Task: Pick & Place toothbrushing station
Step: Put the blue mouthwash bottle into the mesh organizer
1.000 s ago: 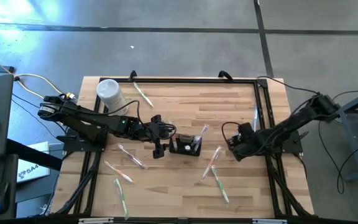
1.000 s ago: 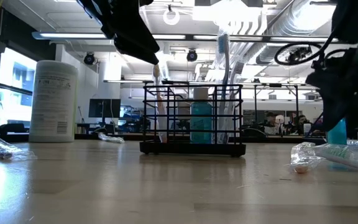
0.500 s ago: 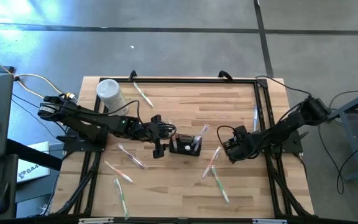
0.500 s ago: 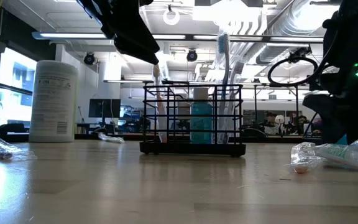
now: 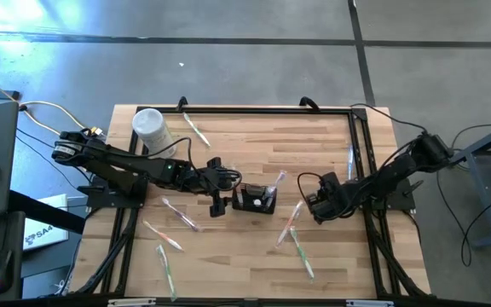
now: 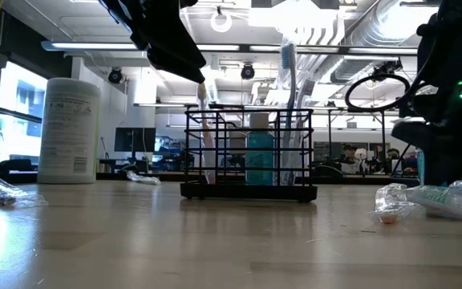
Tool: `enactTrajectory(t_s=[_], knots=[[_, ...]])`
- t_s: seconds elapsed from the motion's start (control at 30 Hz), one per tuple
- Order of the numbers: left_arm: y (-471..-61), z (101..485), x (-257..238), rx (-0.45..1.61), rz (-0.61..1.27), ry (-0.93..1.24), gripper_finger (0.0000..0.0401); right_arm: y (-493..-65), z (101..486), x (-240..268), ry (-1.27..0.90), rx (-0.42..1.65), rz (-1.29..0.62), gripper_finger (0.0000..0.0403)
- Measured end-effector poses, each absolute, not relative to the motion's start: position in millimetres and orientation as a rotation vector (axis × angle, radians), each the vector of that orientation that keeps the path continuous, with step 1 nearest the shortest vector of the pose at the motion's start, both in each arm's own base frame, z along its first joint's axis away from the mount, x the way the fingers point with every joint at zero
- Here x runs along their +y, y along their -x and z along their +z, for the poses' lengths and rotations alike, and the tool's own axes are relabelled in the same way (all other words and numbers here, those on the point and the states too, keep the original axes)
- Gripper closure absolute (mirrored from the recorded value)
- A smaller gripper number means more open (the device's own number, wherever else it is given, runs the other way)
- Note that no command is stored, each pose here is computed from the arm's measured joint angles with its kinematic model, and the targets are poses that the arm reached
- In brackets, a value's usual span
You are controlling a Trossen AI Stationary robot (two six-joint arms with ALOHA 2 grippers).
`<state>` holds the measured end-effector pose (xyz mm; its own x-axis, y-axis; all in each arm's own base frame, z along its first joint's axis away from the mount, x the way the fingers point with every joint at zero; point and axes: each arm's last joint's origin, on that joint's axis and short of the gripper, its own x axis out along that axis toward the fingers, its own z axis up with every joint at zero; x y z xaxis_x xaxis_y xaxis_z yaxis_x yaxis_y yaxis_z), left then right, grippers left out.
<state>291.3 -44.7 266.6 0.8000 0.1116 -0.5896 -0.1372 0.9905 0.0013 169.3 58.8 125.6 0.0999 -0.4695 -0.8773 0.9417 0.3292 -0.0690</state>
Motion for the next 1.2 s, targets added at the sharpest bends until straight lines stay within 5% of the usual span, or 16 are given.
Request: enactTrajectory(t_s=[0.47,0.7,1.0,1.2], knots=[[-291,266,-46,0.636,0.096,0.055,0.0104,-176,152,77,-0.554,1.209,-1.022,0.0345],[-291,266,-49,0.65,0.002,0.087,0.0104,-188,203,113,-0.583,1.298,-0.71,0.0345],[-299,281,-57,0.504,-0.22,0.188,0.0104,-216,249,151,-0.52,1.074,-0.239,0.0345],[-311,287,-59,0.364,-0.237,0.19,0.0104,-233,256,155,-0.422,0.928,-0.092,0.0345]])
